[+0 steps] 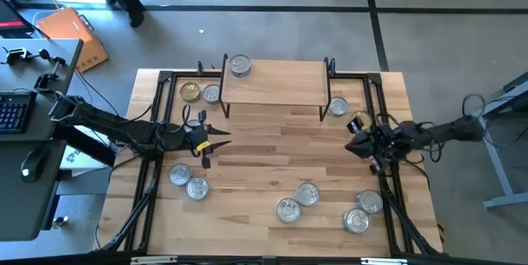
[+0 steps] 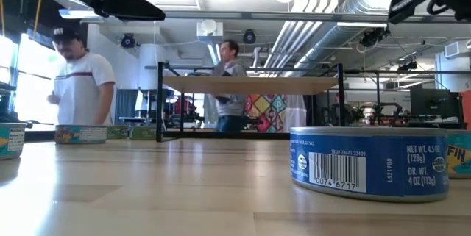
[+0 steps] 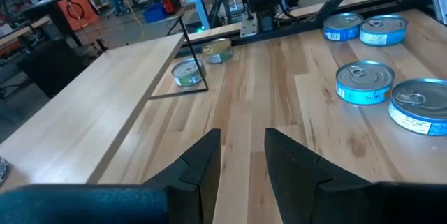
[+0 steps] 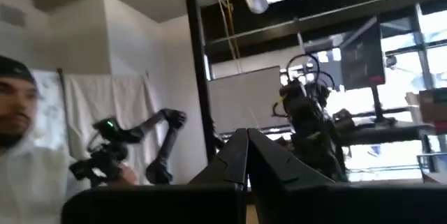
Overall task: Stack canned seafood by type on shelf
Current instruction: Put the yellow-blue tuna can on the shelf
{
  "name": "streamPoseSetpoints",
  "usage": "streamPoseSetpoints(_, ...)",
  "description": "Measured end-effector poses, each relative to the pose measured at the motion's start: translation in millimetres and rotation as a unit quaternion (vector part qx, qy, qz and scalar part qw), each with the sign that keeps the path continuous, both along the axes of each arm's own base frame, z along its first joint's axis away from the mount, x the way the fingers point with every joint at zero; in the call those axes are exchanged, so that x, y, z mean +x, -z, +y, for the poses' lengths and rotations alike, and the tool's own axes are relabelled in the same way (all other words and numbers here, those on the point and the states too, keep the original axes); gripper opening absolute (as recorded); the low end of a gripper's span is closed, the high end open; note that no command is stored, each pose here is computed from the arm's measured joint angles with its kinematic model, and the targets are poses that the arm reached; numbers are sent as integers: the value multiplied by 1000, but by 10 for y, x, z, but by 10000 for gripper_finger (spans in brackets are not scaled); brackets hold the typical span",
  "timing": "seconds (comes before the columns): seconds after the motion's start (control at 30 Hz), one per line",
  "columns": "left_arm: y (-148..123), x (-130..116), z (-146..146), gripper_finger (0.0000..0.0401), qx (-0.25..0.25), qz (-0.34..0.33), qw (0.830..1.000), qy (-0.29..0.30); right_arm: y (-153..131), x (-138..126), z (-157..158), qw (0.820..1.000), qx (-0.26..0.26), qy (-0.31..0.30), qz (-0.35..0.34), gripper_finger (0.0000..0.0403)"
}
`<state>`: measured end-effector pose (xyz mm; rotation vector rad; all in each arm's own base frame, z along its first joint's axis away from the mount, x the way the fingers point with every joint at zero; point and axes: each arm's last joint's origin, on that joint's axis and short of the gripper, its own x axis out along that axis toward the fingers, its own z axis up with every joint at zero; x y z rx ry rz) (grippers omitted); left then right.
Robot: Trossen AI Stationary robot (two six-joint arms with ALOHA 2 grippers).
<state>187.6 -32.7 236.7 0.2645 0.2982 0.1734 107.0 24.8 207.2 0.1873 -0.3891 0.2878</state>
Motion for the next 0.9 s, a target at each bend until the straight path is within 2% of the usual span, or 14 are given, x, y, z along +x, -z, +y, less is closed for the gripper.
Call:
streamPoseSetpoints(0.17,0,0,0,106,0,0,1000,0,64,202,126,996,-11,50,78,0)
streamPoseSetpoints(0.3,-1,0,1,106,1,0,1000,0,15,357,206,992,-35,41,110,0)
streamPoseSetpoints(0.37,-2,1,1,106,3,0,1000,1,-53,426,228,991,-60,45,108,0)
streamPoseSetpoints(0.43,-8,3,1,106,2,-3,1000,1,-168,499,248,991,-58,51,105,1)
streamPoseSetpoints(0.53,-8,3,1,106,3,-3,1000,1,-304,630,296,987,-58,46,144,16)
streamPoseSetpoints(0.67,-7,2,0,106,3,-3,1000,1,-440,830,411,965,-80,53,244,58)
streamPoseSetpoints(0.8,-7,2,0,106,3,-2,1000,1,-425,1034,579,926,-132,62,349,115)
streamPoseSetpoints(0.9,-7,2,0,106,3,-3,1000,1,-381,1188,732,904,-157,62,393,155)
